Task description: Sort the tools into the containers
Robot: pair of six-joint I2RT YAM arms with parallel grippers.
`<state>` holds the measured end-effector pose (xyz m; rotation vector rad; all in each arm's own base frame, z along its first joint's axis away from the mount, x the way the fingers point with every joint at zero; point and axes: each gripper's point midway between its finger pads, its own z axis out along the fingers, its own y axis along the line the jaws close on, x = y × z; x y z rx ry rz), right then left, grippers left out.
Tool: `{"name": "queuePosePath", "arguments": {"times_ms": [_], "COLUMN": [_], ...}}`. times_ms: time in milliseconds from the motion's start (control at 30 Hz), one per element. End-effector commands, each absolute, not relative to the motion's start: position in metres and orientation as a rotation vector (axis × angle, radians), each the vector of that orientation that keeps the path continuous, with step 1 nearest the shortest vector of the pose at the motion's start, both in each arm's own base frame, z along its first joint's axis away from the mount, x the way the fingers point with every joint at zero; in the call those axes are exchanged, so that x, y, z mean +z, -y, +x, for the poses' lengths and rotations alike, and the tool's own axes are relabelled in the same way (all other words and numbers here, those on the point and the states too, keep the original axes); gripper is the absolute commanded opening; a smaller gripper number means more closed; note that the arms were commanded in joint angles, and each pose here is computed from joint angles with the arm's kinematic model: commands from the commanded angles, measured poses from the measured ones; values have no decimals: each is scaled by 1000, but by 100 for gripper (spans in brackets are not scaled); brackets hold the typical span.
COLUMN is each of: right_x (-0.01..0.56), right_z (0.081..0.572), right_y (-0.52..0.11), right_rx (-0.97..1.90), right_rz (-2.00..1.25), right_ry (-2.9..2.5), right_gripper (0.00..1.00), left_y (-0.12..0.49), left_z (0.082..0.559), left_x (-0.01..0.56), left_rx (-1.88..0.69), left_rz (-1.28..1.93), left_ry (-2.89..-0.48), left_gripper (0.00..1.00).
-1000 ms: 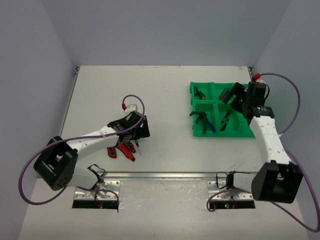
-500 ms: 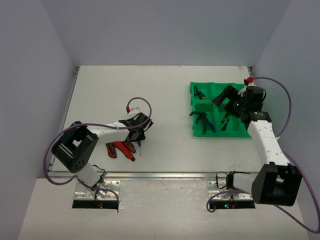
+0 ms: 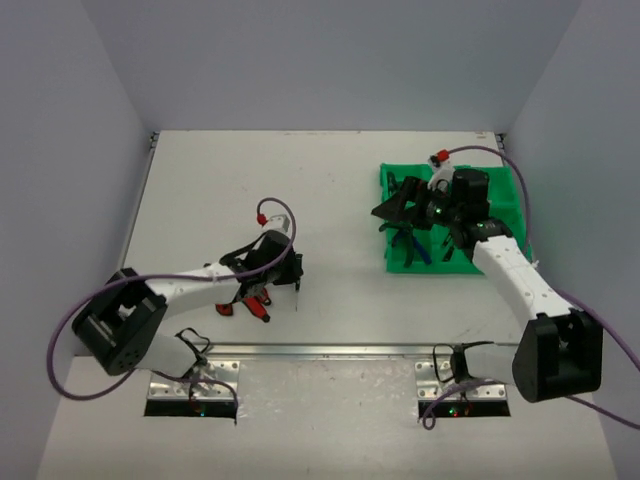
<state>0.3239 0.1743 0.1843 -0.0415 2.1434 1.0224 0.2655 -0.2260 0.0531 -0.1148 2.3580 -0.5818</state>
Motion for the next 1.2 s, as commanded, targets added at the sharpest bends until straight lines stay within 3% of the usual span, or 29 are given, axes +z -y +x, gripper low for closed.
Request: {"name": "queuePosePath", "arguments": {"times_ms": [0, 67, 100, 133, 200, 500, 700, 800, 867, 900, 1000, 1167], "right_x": [195, 189, 195, 203, 207, 206, 206, 212, 215, 216, 218, 217], "right_z": [287, 264, 259, 249, 240, 224, 228, 230, 232, 233, 234, 233], "right_y": [-226, -241, -248, -260, -273, -293, -296, -296, -295, -294, -292, -293], "right_rx": [1254, 1382, 1429, 1474, 1512, 1538, 1535, 1524, 1491, 1477, 1462, 1463], "right_rz": [-206, -219, -254, -321, -359, -403, -414, -413, -417, -416, -413, -418], "right_ry": [-2028, -2029, -1973, -1928, -1923, -1919, -1905, -1897, -1896, -1897, -1895, -1903], "right_gripper": [98, 94, 89, 77, 68, 59, 25, 35, 53, 57, 57, 44], "left_y": [277, 283, 284, 288, 294, 305, 310, 309, 307, 306, 305, 307], "left_z": [250, 234, 229, 221, 215, 211, 200, 200, 199, 199, 199, 198], "left_x": [177, 192, 204, 208, 214, 219, 228, 222, 215, 214, 211, 215], "left_rx": [-1118, -1225, -1273, -1317, -1372, -1465, -1520, -1507, -1495, -1491, -1484, -1492], "left_rz": [59, 110, 134, 178, 210, 222, 281, 279, 274, 270, 266, 286], "left_ry": [-1884, -1801, -1743, -1728, -1703, -1697, -1664, -1683, -1696, -1699, -1704, -1690], "left_gripper": [0, 0, 0, 0, 0, 0, 0, 0, 0, 0, 0, 0]}}
